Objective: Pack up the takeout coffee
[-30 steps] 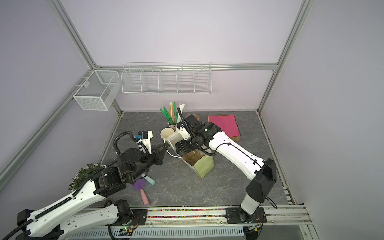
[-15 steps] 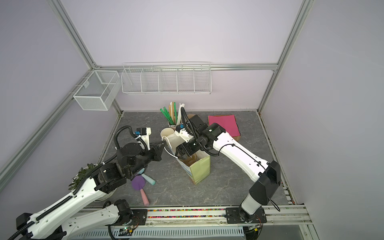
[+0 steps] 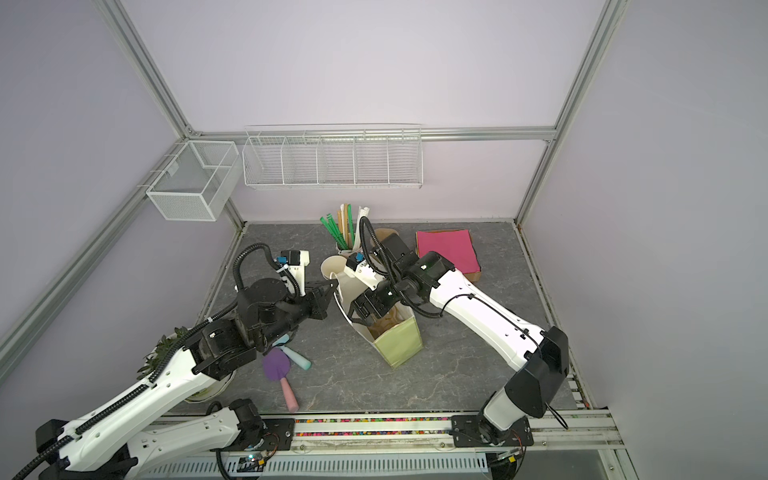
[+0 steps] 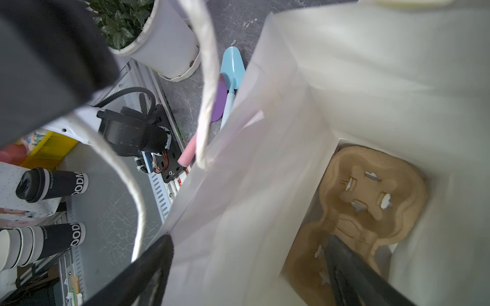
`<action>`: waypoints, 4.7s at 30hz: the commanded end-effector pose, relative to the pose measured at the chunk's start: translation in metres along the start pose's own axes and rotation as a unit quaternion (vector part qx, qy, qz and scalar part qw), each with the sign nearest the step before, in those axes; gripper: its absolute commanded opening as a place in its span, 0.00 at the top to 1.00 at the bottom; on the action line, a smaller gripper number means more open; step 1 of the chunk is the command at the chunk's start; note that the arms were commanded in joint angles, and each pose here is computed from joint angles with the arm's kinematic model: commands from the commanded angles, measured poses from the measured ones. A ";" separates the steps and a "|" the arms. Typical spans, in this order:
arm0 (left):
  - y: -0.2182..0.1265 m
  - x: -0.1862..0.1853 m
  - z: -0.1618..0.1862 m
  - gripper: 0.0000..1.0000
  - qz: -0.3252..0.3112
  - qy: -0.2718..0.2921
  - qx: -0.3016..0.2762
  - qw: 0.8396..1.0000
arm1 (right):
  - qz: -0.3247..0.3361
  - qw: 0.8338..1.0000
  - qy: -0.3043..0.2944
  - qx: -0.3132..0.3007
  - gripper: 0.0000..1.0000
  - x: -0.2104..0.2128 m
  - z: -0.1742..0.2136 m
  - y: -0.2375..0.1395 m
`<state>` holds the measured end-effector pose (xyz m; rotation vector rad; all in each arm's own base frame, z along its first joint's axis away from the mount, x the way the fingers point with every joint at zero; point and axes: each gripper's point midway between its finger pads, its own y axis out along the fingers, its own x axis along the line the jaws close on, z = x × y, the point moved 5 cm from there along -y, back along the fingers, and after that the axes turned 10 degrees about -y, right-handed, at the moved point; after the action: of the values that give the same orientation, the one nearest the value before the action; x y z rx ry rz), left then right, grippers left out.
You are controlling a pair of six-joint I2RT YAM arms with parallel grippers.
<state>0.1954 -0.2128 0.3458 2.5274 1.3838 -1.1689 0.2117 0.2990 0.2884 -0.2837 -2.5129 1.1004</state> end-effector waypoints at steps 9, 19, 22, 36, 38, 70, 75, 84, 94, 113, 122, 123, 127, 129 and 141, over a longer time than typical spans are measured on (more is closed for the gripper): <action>-0.003 -0.004 -0.004 1.00 -0.001 0.015 0.012 1.000 | -0.063 0.992 -0.075 -0.086 0.07 0.030 -0.008 -0.027; -0.005 -0.003 0.000 1.00 0.003 0.020 0.022 1.000 | -0.023 0.993 -0.045 -0.104 0.07 0.014 -0.009 -0.028; -0.005 -0.003 0.001 1.00 0.006 0.019 0.023 1.000 | -0.032 0.992 -0.046 -0.117 0.07 0.015 -0.012 -0.030; -0.007 -0.006 -0.002 1.00 0.014 0.022 0.019 0.999 | -0.209 0.951 -0.055 -0.222 0.07 0.060 -0.033 -0.059; -0.008 -0.007 -0.003 1.00 0.016 0.022 0.018 0.999 | -0.231 0.944 -0.056 -0.231 0.06 0.064 -0.035 -0.061; -0.015 -0.017 -0.006 1.00 0.038 0.014 0.034 0.999 | -0.465 0.772 -0.007 -0.433 0.05 0.091 -0.096 -0.144; -0.016 -0.015 -0.004 1.00 0.033 0.018 0.039 0.999 | -0.429 0.792 -0.026 -0.433 0.05 0.090 -0.096 -0.142; -0.018 -0.009 0.000 1.00 0.024 0.029 0.040 0.998 | -0.256 0.882 -0.037 -0.393 0.08 0.091 -0.074 -0.163; -0.020 -0.005 0.007 1.00 0.040 0.060 0.041 0.997 | -0.012 0.948 0.046 -0.315 0.06 0.044 -0.040 -0.165; -0.017 0.014 0.020 1.00 0.008 0.089 0.046 0.995 | 0.220 0.940 0.105 -0.237 0.35 -0.043 -0.005 -0.135; -0.020 0.025 0.025 1.00 -0.007 0.081 0.047 0.996 | 0.233 0.930 0.191 -0.212 0.43 -0.081 0.029 -0.112; -0.020 0.026 0.027 1.00 -0.007 0.079 0.048 0.996 | 0.224 0.931 0.195 -0.214 0.44 -0.081 0.030 -0.108; -0.017 0.031 0.034 1.00 -0.007 0.070 0.054 0.996 | 0.210 0.932 0.213 -0.206 0.45 -0.084 0.038 -0.095; -0.016 0.033 0.037 1.00 -0.005 0.067 0.056 0.996 | 0.204 0.932 0.219 -0.203 0.47 -0.084 0.042 -0.091; 0.002 0.044 0.054 1.00 -0.006 0.049 0.057 0.997 | 0.235 0.925 0.200 -0.223 0.44 -0.068 0.039 -0.127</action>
<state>0.1735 -0.1987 0.2786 2.7267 1.4011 -1.1784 0.2578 0.1722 0.3202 -1.1250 -2.2985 0.5421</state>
